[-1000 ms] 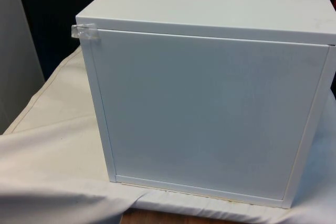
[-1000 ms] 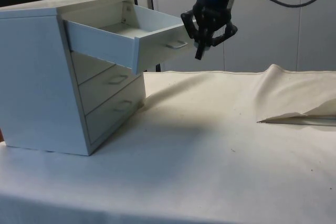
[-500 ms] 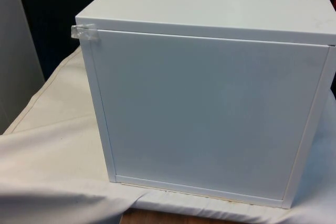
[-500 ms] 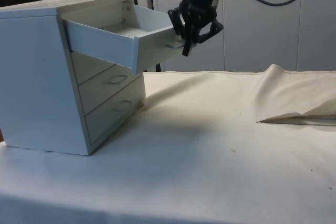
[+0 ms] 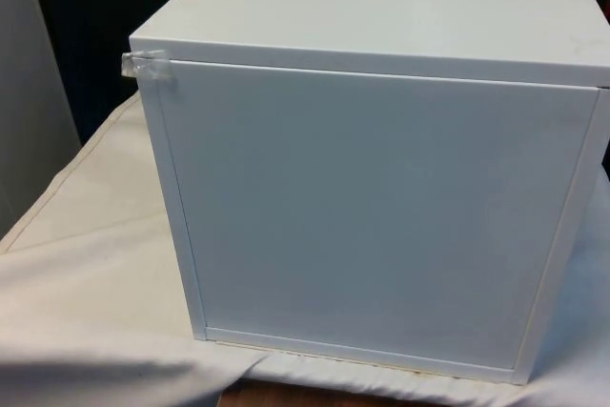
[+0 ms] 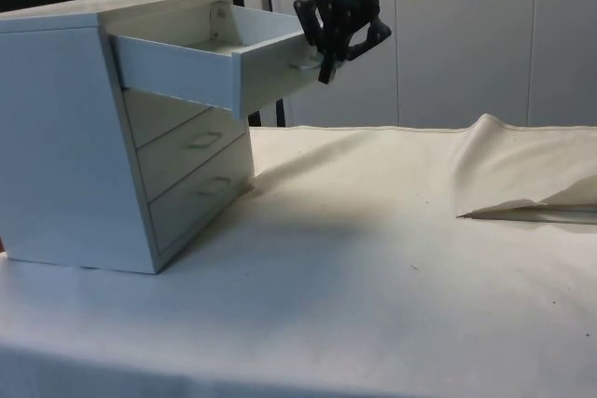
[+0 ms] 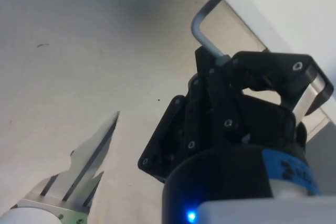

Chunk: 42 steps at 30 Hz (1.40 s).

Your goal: Open the drawer, then close it.

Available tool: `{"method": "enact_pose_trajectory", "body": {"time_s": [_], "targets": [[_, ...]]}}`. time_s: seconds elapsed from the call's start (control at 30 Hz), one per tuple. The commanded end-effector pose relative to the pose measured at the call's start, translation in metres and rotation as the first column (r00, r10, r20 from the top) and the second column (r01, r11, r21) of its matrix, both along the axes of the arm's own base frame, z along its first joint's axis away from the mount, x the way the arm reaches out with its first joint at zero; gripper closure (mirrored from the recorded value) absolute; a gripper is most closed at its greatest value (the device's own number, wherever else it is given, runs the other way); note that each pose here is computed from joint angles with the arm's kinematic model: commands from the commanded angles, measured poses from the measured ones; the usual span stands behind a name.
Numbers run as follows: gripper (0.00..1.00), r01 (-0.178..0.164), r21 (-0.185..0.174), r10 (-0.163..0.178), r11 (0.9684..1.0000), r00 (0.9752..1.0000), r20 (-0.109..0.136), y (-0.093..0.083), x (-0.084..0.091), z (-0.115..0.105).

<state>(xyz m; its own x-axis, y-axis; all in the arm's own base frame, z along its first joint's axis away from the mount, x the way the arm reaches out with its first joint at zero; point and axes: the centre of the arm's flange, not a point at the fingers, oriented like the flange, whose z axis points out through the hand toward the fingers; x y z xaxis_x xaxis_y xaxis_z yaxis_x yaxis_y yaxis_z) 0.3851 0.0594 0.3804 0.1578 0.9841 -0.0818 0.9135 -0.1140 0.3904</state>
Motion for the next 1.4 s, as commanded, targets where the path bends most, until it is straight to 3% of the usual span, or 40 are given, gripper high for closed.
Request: {"method": "enact_pose_trajectory", "body": {"time_s": [0.0,0.2,0.23,0.27,0.47,0.5,0.77,0.8,0.83,1.1,1.13,1.17,1.37], "targets": [[1.00,0.008,-0.006,-0.008,1.0000,0.9999,0.013,-0.001,0.006,0.007],[1.00,0.027,-0.009,-0.027,0.9996,0.9994,0.019,-0.003,0.009,0.017],[1.00,0.023,-0.005,-0.023,0.9997,0.9997,0.009,-0.003,0.004,0.012],[1.00,0.029,-0.010,-0.029,0.9995,0.9994,0.021,-0.004,0.010,0.019],[1.00,0.047,-0.016,-0.047,0.9988,0.9986,0.027,-0.008,0.011,0.032],[1.00,0.042,-0.011,-0.042,0.9991,0.9990,0.018,-0.007,0.007,0.027],[1.00,0.068,-0.025,-0.067,0.9974,0.9971,0.036,-0.012,0.015,0.051],[1.00,0.066,-0.022,-0.065,0.9976,0.9975,0.028,-0.012,0.009,0.046],[1.00,0.069,-0.027,-0.068,0.9972,0.9970,0.037,-0.013,0.016,0.052],[1.00,0.080,-0.031,-0.079,0.9963,0.9961,0.041,-0.015,0.025,0.056],[1.00,0.076,-0.027,-0.076,0.9967,0.9967,0.029,-0.014,0.013,0.051],[1.00,0.081,-0.031,-0.079,0.9963,0.9960,0.040,-0.015,0.026,0.055],[1.00,0.084,-0.028,-0.083,0.9961,0.9958,0.038,-0.017,0.030,0.053]]}}
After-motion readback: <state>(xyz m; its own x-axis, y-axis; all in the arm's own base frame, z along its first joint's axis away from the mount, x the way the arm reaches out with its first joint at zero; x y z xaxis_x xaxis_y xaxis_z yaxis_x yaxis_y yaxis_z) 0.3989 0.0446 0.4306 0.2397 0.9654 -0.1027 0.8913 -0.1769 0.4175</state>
